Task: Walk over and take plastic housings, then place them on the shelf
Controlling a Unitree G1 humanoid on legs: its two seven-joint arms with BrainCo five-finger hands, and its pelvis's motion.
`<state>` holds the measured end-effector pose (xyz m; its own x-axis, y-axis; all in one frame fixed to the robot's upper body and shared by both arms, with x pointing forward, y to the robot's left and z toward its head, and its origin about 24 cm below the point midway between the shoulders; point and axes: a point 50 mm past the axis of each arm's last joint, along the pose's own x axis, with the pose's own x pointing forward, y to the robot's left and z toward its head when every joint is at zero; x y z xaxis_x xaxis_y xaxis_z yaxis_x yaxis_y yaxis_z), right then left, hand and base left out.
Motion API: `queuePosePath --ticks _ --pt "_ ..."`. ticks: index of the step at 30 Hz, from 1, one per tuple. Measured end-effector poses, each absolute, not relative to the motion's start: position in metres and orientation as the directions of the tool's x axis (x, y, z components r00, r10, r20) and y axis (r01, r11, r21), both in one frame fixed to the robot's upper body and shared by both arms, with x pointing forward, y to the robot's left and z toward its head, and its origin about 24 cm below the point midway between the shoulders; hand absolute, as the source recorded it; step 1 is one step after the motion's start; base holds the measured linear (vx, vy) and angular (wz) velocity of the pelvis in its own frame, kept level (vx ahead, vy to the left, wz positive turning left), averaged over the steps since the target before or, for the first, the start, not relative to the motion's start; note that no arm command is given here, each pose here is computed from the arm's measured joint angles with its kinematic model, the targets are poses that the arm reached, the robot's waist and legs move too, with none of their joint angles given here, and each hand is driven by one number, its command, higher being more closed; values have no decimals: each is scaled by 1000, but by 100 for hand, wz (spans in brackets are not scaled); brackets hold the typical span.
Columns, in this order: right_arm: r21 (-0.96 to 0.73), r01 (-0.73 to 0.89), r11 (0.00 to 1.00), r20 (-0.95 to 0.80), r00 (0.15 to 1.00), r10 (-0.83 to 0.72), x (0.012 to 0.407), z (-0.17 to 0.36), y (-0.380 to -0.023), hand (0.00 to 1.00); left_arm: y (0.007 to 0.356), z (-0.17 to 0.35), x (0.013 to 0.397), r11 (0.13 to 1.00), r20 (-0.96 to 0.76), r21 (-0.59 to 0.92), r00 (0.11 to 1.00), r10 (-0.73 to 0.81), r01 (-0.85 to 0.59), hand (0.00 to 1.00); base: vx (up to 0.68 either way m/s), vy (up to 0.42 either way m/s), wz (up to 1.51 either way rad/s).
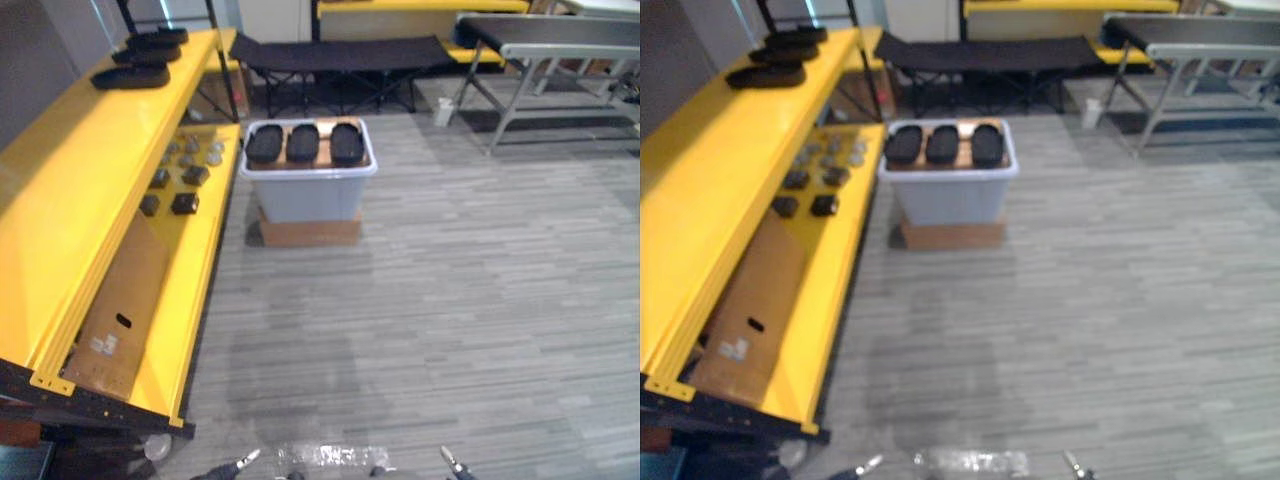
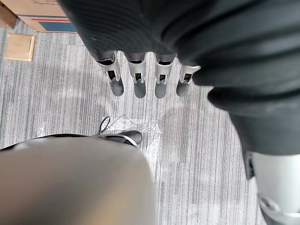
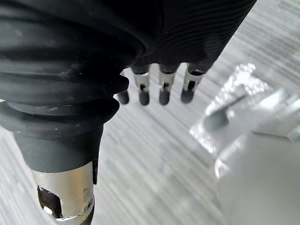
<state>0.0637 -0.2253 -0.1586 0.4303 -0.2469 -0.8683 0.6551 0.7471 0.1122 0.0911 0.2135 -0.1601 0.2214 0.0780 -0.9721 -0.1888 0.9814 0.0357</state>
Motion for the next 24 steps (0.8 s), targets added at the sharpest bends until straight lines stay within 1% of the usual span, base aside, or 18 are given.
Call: queuePosePath --ticks 3,5,12,17,21,24 --pt "121 638 760 -859 451 -242 73 -157 -227 0 214 -158 99 982 -967 35 241 80 -185 0 -47 21 0" --pt "161 620 768 -840 494 -223 88 -154 -226 0 211 -156 109 979 -956 19 282 77 -204 0 -46 12 3" --pt "202 589 782 -820 538 -193 109 -150 -221 0 205 -151 128 985 -928 2 366 67 -175 0 2 -2 4" --pt "198 589 784 -827 530 -189 104 -152 -220 0 202 -150 132 985 -914 -5 401 66 -174 0 10 -10 6" --pt "172 564 807 -849 501 -169 88 -156 -214 0 196 -151 131 979 -906 -20 417 68 -202 0 -4 -15 7" --pt "166 557 813 -856 491 -162 78 -158 -213 0 189 -152 132 984 -904 -18 424 60 -178 0 -31 -21 15"
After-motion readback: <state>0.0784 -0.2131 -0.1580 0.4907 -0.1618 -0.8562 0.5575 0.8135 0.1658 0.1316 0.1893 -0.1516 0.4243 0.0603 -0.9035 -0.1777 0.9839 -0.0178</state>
